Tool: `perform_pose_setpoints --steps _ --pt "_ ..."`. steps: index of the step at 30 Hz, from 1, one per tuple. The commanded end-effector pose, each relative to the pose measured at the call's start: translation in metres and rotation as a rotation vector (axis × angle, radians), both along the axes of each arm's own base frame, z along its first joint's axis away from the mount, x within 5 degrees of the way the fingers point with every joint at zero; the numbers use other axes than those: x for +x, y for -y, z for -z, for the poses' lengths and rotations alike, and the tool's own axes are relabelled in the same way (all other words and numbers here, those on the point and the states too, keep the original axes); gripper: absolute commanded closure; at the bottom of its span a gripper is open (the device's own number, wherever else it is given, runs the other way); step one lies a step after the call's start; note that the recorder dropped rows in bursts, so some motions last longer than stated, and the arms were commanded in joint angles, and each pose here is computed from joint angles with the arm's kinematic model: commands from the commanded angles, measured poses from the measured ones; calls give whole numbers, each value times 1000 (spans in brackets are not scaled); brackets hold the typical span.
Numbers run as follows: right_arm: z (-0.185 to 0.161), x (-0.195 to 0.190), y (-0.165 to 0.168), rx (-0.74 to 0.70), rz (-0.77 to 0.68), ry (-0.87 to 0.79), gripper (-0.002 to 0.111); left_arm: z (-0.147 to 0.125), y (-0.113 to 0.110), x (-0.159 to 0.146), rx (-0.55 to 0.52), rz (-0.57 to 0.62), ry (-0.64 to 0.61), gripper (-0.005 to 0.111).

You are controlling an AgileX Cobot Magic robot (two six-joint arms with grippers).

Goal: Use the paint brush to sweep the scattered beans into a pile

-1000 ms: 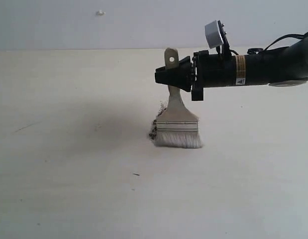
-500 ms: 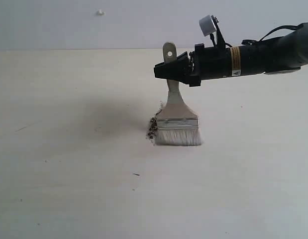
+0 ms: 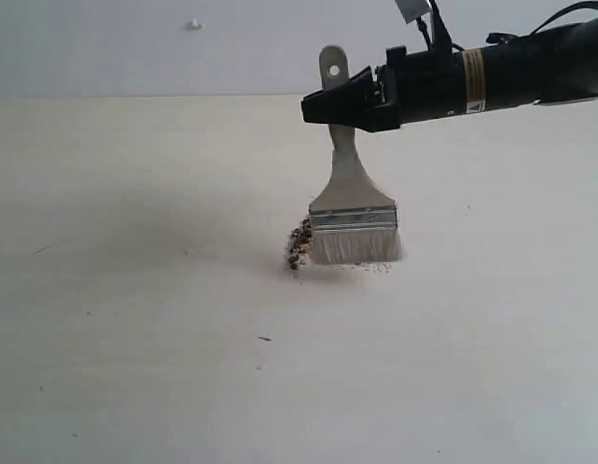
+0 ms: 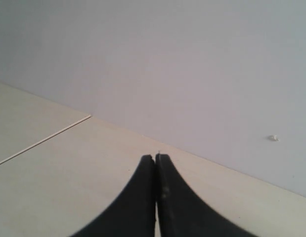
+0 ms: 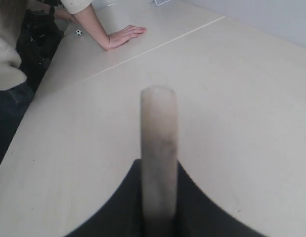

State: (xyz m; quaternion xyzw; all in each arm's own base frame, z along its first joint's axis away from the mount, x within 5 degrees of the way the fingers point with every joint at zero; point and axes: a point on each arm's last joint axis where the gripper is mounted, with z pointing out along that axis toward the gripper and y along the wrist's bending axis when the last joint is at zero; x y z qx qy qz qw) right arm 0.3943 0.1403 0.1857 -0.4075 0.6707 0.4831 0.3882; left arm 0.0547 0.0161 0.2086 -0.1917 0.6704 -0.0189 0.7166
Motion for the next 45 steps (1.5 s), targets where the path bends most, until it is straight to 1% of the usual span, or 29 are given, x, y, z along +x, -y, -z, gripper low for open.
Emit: perform_pose_setpoints --steps 1,5,15,17,19,20,24,29,32,38,42,45 --pt "-21 -1 2 37 24 35 108 0 0 -1 6 -2 2 107" --pt "-29 0 2 58 37 70 108 0 0 -1 6 -2 2 107" --pt "-41 7 2 108 80 420 108 0 0 -1 6 -2 2 107" --pt "-39 14 5 90 124 466 108 0 0 -1 6 -2 2 107" --pt "-37 24 9 90 129 484 108 0 0 -1 6 -2 2 107" --pt "-35 29 11 106 116 490 108 0 0 -1 6 -2 2 107" --pt "-18 56 21 98 125 438 108 0 0 -1 6 -2 2 107" --pt "-2 86 19 77 92 385 108 0 0 -1 6 -2 2 107" --pt "4 102 18 86 94 392 108 0 0 -1 6 -2 2 107" --pt "24 112 17 85 93 362 108 0 0 -1 6 -2 2 107" --pt "34 111 17 57 75 308 108 0 0 -1 6 -2 2 107" --pt "39 107 11 12 31 275 108 0 0 -1 6 -2 2 107"
